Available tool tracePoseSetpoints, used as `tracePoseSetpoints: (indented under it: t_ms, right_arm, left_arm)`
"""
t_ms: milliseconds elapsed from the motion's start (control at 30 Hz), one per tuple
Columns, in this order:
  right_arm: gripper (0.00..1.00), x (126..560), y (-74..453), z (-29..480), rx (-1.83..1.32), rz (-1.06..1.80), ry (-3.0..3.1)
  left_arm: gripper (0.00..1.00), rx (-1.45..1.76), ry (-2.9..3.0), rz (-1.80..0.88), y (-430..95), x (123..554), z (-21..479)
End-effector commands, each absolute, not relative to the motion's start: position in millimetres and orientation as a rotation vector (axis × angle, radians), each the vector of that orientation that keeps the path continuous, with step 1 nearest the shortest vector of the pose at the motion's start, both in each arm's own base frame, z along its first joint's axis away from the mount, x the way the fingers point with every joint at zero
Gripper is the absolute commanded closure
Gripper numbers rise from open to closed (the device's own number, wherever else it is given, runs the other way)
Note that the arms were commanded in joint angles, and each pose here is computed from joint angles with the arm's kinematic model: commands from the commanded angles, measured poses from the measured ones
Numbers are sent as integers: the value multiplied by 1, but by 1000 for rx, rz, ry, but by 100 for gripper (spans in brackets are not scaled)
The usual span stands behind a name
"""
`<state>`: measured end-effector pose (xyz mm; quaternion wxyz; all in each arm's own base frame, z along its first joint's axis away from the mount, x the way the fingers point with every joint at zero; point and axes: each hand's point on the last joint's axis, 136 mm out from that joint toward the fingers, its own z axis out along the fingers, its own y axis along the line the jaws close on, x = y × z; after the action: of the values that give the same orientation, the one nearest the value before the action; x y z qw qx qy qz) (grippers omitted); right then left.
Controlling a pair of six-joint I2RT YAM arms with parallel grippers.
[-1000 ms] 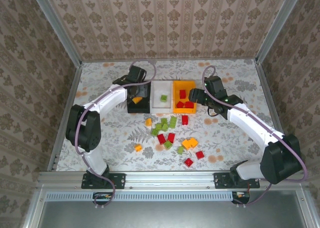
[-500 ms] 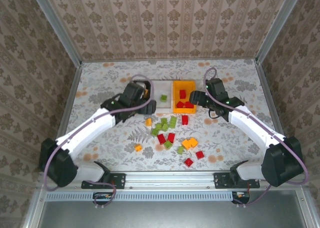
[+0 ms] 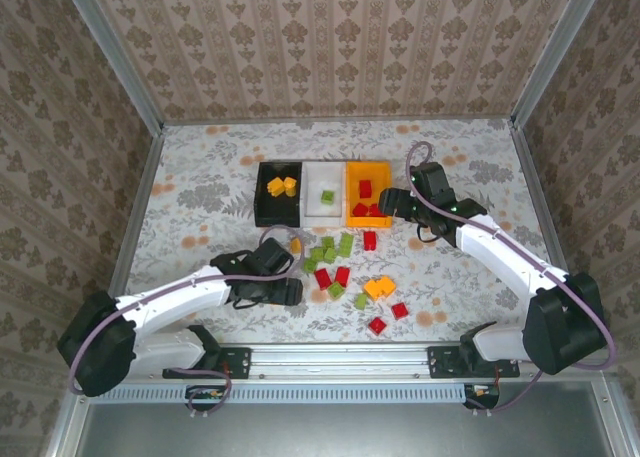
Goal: Sort the legos into containers by color
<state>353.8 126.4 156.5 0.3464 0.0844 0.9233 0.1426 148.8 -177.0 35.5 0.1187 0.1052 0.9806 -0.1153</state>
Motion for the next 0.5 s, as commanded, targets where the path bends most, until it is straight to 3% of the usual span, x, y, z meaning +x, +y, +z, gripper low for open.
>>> tracePoseSetpoints:
  t_ms: [0,467]
  right_arm:
    - [16,355,126,163,233,392,2363]
    - [16,354,123,168,236,378,2351]
  left_arm:
    - [21,240,2872,-387,-184,149,32]
    - [55,260,2920,-270,-172,145,19]
